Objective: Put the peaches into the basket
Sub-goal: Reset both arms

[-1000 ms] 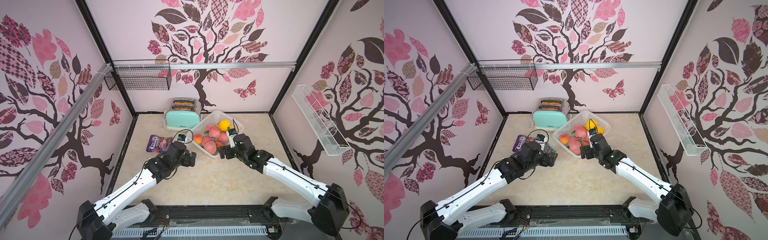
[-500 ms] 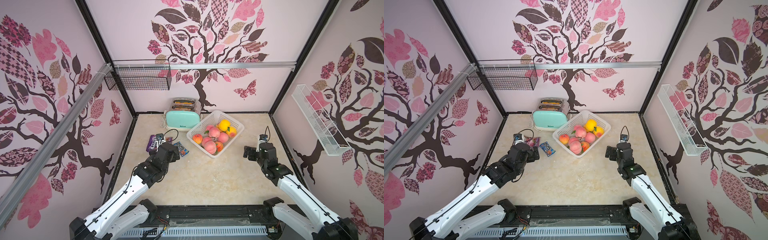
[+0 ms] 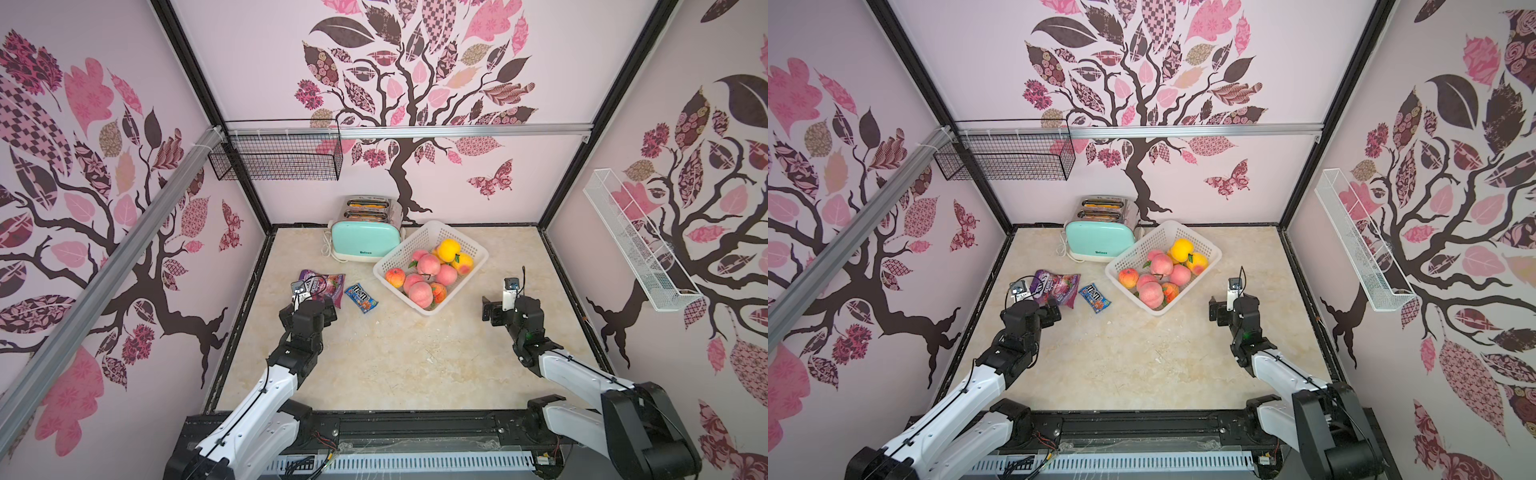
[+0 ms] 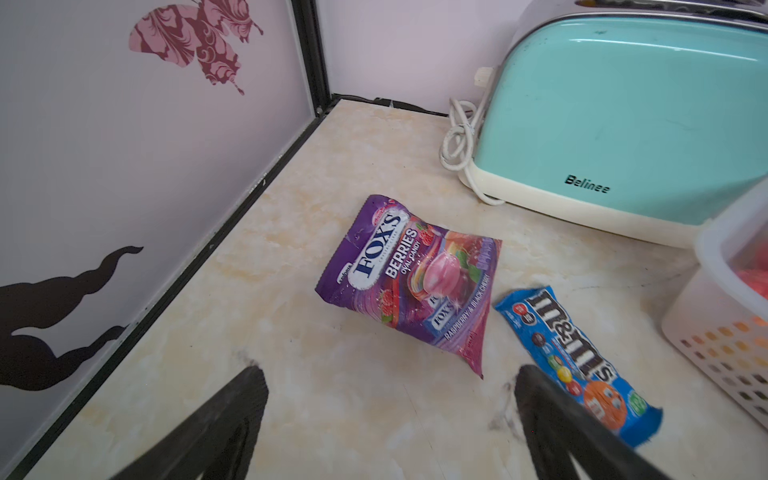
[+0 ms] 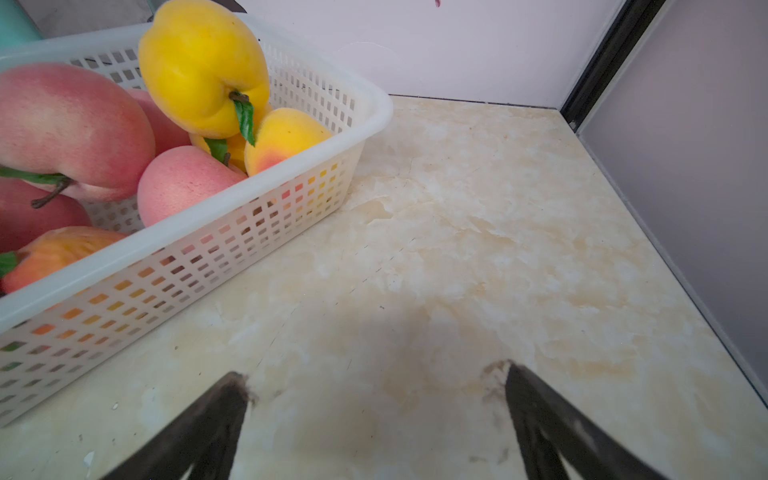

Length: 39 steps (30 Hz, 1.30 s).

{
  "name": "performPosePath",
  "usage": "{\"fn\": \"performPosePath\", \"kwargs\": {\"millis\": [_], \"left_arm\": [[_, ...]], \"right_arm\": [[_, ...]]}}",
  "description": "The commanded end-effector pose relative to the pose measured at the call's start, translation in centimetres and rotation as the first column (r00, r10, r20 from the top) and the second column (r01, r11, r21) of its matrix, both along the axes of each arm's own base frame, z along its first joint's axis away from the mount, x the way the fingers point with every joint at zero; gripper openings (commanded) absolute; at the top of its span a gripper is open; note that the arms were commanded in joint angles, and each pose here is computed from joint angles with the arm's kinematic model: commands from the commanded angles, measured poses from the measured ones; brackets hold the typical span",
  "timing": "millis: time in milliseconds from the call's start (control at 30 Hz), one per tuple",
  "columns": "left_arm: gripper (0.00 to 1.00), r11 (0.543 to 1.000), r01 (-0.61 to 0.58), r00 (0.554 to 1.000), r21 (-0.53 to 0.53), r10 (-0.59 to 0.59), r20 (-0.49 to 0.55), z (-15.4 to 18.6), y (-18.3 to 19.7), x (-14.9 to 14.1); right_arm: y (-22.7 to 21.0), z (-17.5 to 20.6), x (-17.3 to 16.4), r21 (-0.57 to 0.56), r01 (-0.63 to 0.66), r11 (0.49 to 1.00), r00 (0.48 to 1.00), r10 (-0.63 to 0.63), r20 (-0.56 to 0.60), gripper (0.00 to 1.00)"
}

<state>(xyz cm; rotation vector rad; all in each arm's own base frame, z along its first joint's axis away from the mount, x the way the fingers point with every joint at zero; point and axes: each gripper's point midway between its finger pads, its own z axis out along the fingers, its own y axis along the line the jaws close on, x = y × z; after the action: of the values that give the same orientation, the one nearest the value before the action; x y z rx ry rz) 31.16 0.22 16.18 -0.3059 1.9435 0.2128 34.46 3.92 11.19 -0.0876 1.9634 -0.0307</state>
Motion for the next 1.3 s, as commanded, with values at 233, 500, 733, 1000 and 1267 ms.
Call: {"fn": "performPosePath", "kwargs": {"millis": [233, 500, 733, 1000, 1267], "left_arm": [[0.97, 0.989, 0.005, 0.993, 0.147, -0.022, 0.114, -0.3, 0.7, 4.0], [0.97, 0.983, 0.032, 0.989, 0.179, -0.057, 0.14, -2.2, 0.5, 5.5], [0.97, 0.977, 0.068, 0.988, 0.201, -0.094, 0.124, -3.7, 0.9, 7.4], [0.97, 0.995, 0.058, 0.991, 0.082, -0.067, 0.115, -5.5, 3.1, 8.1], [0.97, 0.996, 0.047, 0.992, 0.076, -0.055, 0.115, -5.6, 3.4, 8.2]], "right_arm": [[-0.6, 2.5, 3.3, -0.033, 0.044, 0.998, 0.986, -0.038, 0.16, 0.99], [-1.2, 1.5, 4.5, -0.013, 0.079, 0.997, 0.984, -0.076, 0.163, 0.99], [-3.0, 1.3, 4.8, 0.021, 0.171, 0.985, 0.97, -0.172, 0.17, 0.99], [-4.9, 0.4, 5.5, 0.076, 0.237, 0.969, 0.963, -0.245, 0.116, 0.99], [-5.8, -0.2, 5.7, 0.082, 0.275, 0.958, 0.952, -0.283, 0.119, 0.99]]}}
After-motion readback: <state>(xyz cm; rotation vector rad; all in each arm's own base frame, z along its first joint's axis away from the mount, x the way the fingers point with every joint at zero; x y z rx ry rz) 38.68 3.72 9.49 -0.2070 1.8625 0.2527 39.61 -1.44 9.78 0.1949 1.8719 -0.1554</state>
